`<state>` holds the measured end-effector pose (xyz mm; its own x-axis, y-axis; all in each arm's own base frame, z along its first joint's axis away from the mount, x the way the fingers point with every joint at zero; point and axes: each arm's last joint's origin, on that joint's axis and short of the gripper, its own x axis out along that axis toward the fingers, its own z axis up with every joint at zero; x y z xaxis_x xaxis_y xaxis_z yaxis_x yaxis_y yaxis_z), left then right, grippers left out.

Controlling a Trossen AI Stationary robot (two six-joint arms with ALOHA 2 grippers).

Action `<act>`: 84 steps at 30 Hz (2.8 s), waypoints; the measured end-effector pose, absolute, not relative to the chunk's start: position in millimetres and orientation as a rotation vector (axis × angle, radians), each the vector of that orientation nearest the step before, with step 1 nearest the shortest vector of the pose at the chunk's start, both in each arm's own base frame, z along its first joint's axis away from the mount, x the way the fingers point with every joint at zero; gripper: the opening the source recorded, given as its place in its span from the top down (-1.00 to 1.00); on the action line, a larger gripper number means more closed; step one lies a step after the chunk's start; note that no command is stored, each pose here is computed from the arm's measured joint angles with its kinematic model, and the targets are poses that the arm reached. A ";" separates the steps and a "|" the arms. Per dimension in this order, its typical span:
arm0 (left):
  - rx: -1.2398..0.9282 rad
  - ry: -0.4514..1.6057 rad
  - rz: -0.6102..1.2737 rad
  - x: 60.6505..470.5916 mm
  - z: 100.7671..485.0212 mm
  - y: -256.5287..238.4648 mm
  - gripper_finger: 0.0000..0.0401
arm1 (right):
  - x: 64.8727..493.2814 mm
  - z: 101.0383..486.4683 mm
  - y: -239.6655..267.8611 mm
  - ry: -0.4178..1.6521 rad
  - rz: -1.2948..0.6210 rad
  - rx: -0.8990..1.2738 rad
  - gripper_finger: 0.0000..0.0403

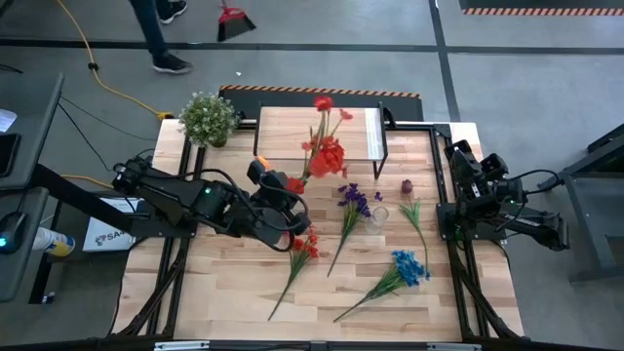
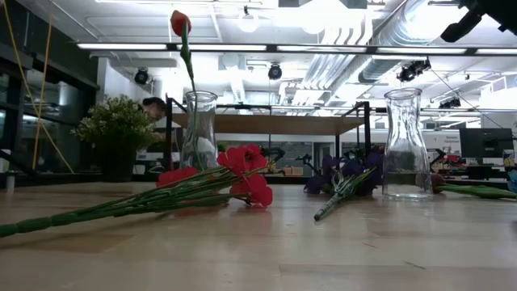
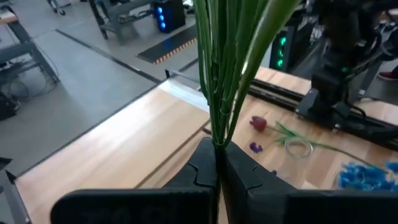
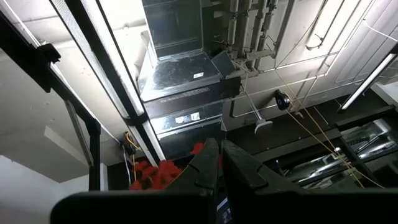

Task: Pick and place flowers into a vace then onto a shelf
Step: Put the left orange flowers into the left transparent vase

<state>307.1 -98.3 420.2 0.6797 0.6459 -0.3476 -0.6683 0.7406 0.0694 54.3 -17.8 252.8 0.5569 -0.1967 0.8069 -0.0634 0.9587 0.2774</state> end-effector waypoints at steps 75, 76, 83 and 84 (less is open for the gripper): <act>-0.141 0.162 1.063 298.7 258.8 -97.4 0.81 | 54.0 252.2 -20.2 -0.996 -0.175 0.289 0.94; -0.147 0.158 1.062 298.9 258.1 -97.6 0.81 | 54.0 252.2 -20.2 -0.996 -0.175 0.289 0.94; -0.162 0.148 1.060 298.2 248.7 -97.3 0.81 | 54.0 252.2 -20.2 -0.996 -0.176 0.290 0.94; -0.163 0.148 1.060 297.9 246.8 -97.1 0.81 | 54.0 252.3 -20.2 -0.996 -0.175 0.290 0.94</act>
